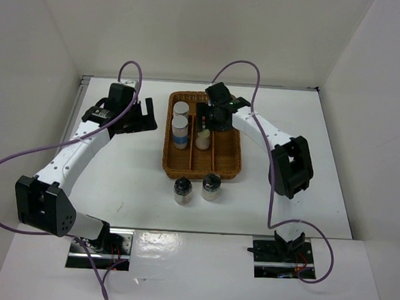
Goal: Organize the condiment bottles
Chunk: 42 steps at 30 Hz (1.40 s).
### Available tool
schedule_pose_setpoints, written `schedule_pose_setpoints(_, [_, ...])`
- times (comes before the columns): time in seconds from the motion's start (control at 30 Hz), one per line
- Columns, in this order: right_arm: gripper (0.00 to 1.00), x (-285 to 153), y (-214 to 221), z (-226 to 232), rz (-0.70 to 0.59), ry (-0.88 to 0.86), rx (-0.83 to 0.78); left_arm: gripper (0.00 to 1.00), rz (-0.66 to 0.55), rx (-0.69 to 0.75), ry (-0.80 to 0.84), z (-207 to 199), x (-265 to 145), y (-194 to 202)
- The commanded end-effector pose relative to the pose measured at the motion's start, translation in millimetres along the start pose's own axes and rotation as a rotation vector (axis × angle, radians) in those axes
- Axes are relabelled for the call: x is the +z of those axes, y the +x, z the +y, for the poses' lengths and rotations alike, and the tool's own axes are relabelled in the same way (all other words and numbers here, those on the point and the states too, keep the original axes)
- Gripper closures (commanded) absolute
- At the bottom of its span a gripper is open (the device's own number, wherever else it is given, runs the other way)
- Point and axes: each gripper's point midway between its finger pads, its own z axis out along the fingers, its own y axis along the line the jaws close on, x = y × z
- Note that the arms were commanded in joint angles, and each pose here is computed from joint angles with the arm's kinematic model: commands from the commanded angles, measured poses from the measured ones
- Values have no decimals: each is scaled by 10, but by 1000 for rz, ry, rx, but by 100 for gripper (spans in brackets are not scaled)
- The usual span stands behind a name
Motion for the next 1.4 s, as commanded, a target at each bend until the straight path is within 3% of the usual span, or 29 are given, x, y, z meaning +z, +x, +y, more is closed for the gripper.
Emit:
schedule_pose_setpoints(0.0, [11,-268,-177,51,-91,-6,-5,0,-41,-16,34,-85,-32,-156])
schedule_pose_setpoints(0.23, [10,-1136,-296,-72,-239,-2,11,0,-64,3,53,-114,-97,-205])
schedule_pose_setpoints(0.43, [16,-1769,66,-9,-288,-127,-17,0,-45,24,45,-84,-102,-155])
schedule_pose_setpoints(0.57, [27,-1727,677,58,-169,-164,-8,0,-49,25,58,-85,-171,-110])
schedule_pose_setpoints(0.7, [28,-1634,1068,-16,-73,-131,29,0,-50,16,81,-93,-229,-25])
schedule_pose_setpoints(1.07, [29,-1653,1430,375,-11,-133,-68,0,-17,34,58,-21,-196,88])
schedule_pose_setpoints(1.37, [34,-1498,1542,344,21,-55,-65,0,-29,43,52,9,-245,106])
